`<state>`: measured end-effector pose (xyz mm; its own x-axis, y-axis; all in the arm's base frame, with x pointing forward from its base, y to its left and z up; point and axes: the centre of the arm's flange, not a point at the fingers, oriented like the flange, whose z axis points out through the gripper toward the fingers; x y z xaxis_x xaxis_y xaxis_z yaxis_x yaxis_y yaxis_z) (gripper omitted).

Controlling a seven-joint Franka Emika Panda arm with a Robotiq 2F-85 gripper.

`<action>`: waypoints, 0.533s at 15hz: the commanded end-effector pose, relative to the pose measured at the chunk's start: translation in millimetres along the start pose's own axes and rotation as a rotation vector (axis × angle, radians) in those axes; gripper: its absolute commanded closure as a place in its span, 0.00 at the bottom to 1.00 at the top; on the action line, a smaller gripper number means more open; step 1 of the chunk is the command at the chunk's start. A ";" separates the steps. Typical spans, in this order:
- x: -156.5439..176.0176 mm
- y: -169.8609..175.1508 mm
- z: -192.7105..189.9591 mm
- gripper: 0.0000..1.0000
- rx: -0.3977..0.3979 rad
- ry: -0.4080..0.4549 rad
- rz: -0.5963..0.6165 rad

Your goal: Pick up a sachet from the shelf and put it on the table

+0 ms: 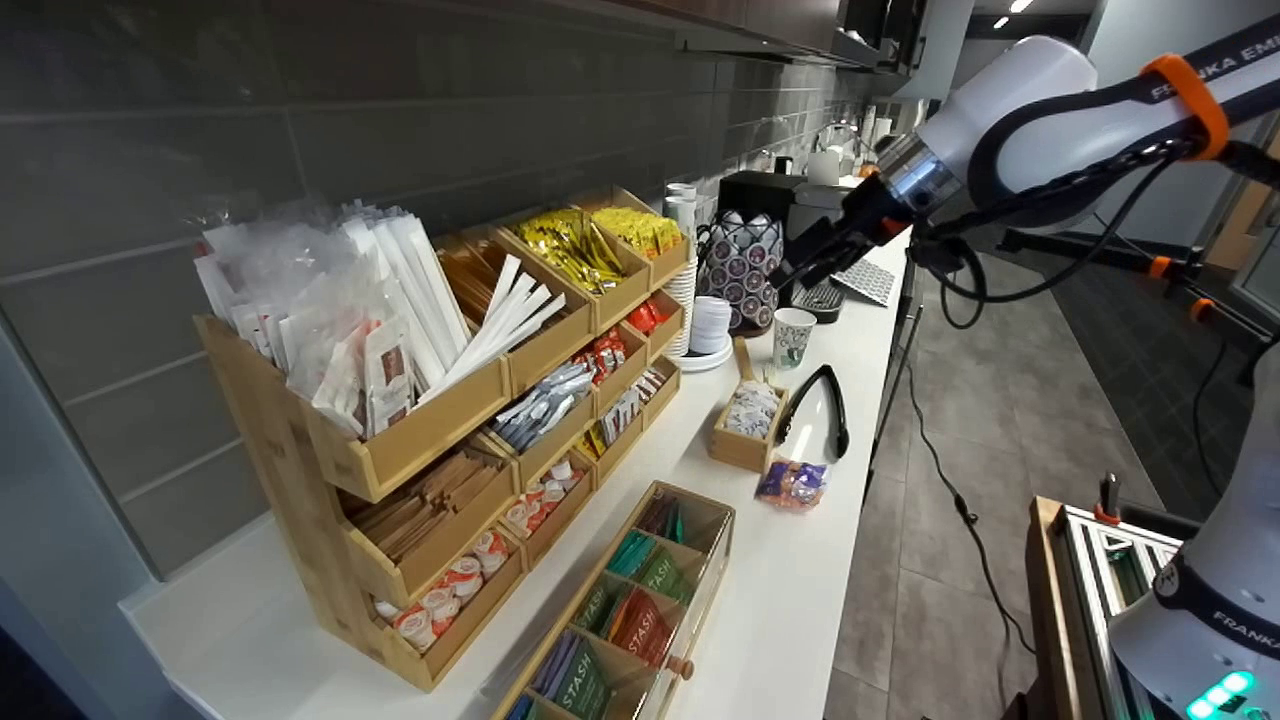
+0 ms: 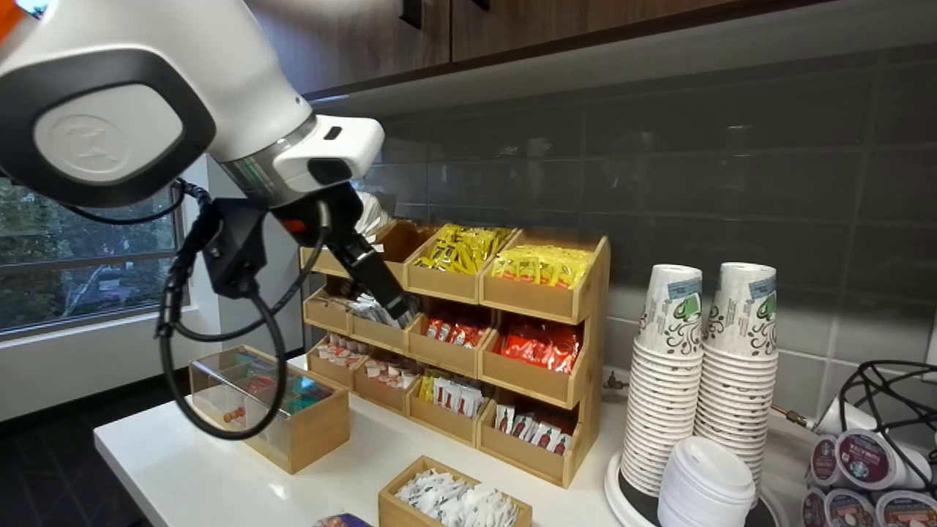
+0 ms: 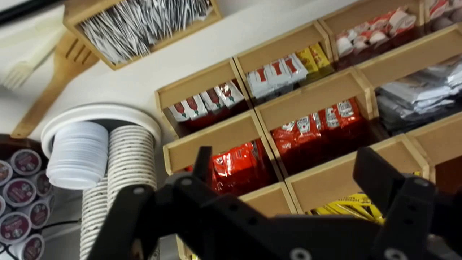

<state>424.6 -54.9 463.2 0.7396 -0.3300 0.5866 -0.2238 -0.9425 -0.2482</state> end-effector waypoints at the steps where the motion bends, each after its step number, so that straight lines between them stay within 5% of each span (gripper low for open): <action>1: 45.5 -10.0 41.4 0.00 0.031 0.073 -0.005; 8: 106.3 -28.5 69.7 0.00 0.041 0.155 0.009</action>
<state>517.7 -50.2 478.2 0.6515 -0.3368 0.6798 -0.2046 -0.9409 -0.2700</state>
